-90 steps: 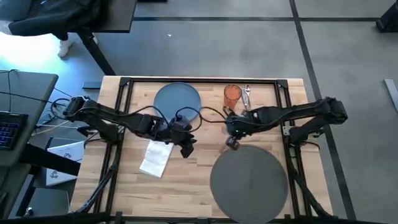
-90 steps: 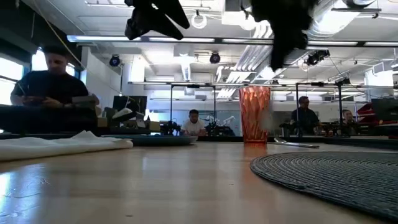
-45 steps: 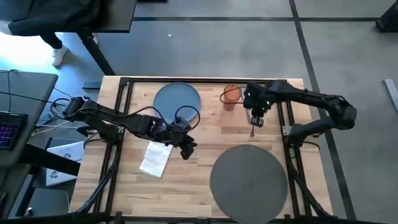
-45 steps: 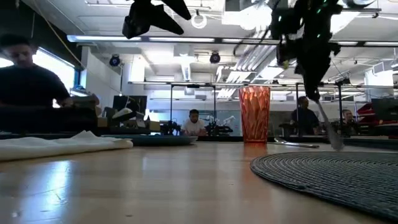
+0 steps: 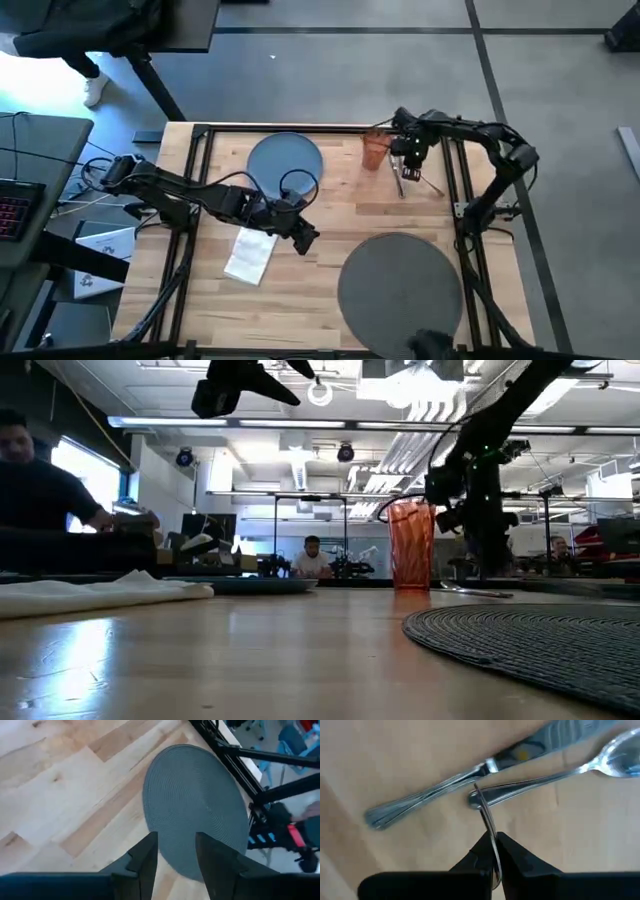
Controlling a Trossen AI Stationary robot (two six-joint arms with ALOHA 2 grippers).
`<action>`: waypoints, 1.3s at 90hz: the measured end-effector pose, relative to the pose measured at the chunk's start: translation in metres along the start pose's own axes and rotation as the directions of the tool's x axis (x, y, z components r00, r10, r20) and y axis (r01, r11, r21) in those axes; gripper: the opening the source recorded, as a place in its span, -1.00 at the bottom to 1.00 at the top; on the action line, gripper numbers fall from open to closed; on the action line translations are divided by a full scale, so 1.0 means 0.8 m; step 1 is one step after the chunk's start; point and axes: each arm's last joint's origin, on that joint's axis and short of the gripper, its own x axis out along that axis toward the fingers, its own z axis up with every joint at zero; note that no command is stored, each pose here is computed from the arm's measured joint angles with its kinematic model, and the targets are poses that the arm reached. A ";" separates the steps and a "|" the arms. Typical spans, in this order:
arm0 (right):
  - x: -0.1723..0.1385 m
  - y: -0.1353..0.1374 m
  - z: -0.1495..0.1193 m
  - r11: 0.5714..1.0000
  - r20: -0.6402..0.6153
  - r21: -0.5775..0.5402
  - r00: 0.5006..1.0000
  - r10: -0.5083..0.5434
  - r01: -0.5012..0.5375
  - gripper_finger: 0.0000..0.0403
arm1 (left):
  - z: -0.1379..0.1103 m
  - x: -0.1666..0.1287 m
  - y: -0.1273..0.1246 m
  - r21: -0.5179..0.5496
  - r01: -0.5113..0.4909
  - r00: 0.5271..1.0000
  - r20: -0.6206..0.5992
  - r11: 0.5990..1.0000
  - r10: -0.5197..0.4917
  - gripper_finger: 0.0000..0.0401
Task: Set table place
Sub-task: Remove the fork from the white table napkin
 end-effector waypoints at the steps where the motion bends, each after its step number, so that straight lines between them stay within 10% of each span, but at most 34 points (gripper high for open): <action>1: 0.000 -0.002 -0.001 1.000 0.008 0.006 1.000 0.003 -0.003 -1.00 | 0.000 0.000 0.000 -0.002 0.002 1.000 0.002 1.000 -0.002 -0.41; 44: -0.006 -0.015 -0.018 0.982 0.129 0.000 0.974 0.187 -0.188 -1.00 | 0.003 0.000 -0.004 -0.028 0.025 0.999 0.036 0.999 -0.024 -0.41; 91: -0.035 -0.043 -0.075 0.841 0.414 0.133 0.801 0.433 -0.524 -1.00 | -0.002 -0.001 -0.007 -0.019 0.041 0.999 0.011 0.999 -0.041 -0.42; 117: -0.031 -0.073 -0.075 0.907 0.385 0.295 0.906 0.175 -0.300 -1.00 | -0.002 -0.001 -0.007 -0.024 0.041 0.999 0.011 0.999 -0.041 -0.42</action>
